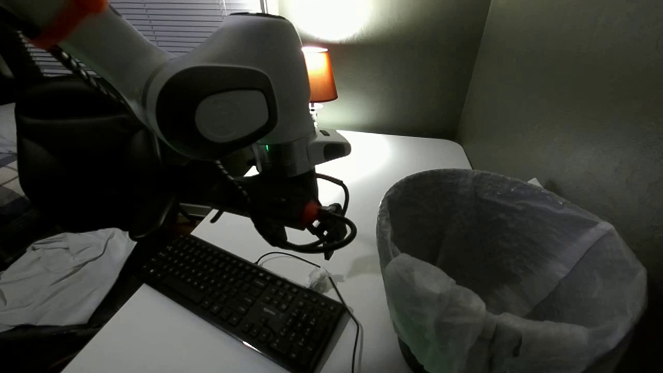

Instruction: Pick up the white tissue and put it in the black bin

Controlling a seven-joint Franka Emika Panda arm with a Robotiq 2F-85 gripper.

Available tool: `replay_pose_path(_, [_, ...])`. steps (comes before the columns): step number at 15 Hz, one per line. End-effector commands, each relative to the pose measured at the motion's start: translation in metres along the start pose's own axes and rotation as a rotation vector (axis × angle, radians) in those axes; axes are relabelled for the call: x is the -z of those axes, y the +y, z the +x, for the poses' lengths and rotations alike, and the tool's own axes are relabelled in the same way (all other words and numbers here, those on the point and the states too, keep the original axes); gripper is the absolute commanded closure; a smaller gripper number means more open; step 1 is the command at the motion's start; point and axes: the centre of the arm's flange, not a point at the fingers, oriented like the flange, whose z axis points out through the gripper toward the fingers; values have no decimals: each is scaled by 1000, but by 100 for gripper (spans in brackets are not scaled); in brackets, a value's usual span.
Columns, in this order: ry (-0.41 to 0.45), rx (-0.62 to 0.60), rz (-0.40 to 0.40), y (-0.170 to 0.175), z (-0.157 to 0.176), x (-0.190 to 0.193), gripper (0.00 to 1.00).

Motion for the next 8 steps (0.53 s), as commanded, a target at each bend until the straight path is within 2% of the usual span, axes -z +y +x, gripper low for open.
replay_pose_path(1, [27,-37,26,-3,1,-21,0])
replay_pose_path(5, [3,-85,65,-6,2,-37,0])
replay_pose_path(8, [-10,-112,66,-6,4,-49,0])
